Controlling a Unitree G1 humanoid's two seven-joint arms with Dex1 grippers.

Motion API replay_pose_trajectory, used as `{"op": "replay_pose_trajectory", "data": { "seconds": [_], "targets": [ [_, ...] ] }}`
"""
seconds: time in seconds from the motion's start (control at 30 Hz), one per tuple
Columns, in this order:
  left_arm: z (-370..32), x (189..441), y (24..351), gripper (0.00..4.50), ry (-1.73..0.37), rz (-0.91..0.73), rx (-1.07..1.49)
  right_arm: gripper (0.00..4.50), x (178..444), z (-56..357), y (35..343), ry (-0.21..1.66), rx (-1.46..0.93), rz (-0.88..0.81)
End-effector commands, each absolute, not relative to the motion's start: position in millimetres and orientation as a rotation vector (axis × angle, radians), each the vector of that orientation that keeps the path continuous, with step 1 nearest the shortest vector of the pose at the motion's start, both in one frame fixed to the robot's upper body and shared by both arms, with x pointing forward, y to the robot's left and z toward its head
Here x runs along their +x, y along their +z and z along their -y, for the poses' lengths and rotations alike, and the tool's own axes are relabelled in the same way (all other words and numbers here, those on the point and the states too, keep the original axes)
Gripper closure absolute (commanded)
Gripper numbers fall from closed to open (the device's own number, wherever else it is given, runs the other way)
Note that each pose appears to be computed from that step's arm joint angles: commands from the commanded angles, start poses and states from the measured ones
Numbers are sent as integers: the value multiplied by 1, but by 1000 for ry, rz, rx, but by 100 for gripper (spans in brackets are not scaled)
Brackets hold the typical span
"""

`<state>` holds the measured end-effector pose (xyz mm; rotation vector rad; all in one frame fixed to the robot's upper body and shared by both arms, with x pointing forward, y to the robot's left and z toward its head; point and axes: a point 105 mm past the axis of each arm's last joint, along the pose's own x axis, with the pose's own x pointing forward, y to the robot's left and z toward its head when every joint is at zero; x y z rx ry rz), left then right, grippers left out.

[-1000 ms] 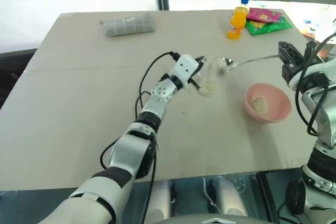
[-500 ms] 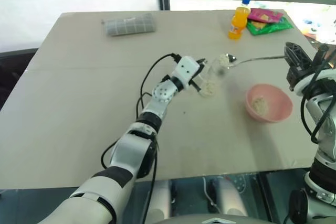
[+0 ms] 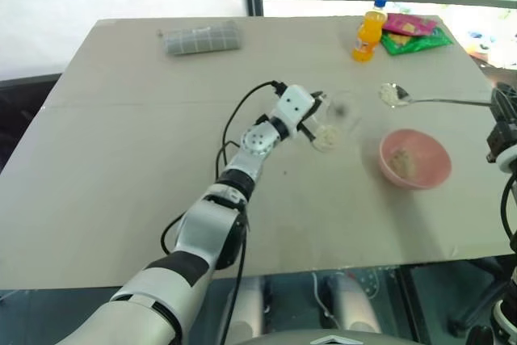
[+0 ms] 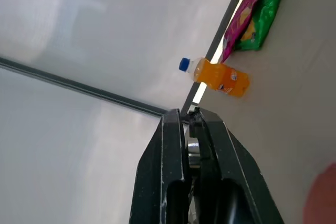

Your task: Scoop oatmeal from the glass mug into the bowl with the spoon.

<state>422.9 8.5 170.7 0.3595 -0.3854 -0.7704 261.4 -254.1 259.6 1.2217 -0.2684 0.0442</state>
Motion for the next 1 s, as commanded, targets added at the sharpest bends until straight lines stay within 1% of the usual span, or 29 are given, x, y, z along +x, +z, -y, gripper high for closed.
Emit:
{"op": "replay_pose_trajectory", "data": {
  "seconds": [0.03, 0.13, 0.27, 0.47, 0.6, 0.8, 0.93, 1.0],
  "targets": [
    [2, 421, 193, 448, -786, 458, 357, 450, 240, 267, 270, 24, 1192, 346],
    [3, 421, 193, 448, -790, 456, 355, 450, 231, 279, 262, -32, 1170, 343],
    [3, 421, 191, 448, -792, 454, 353, 450, 226, 289, 255, -80, 1128, 328],
    [-2, 422, 191, 448, -779, 453, 353, 450, 233, 295, 246, -110, 965, 253],
    [-10, 424, 191, 448, -752, 455, 349, 450, 245, 300, 240, -150, 762, 199],
    [-28, 428, 188, 448, -684, 441, 293, 450, 261, 286, 246, -88, 492, 156],
    [-40, 427, 180, 448, -645, 436, 276, 450, 273, 255, 260, 32, 187, 130],
    [-43, 426, 178, 448, -633, 436, 270, 450, 277, 244, 263, 77, 77, 123]
  ]
}}
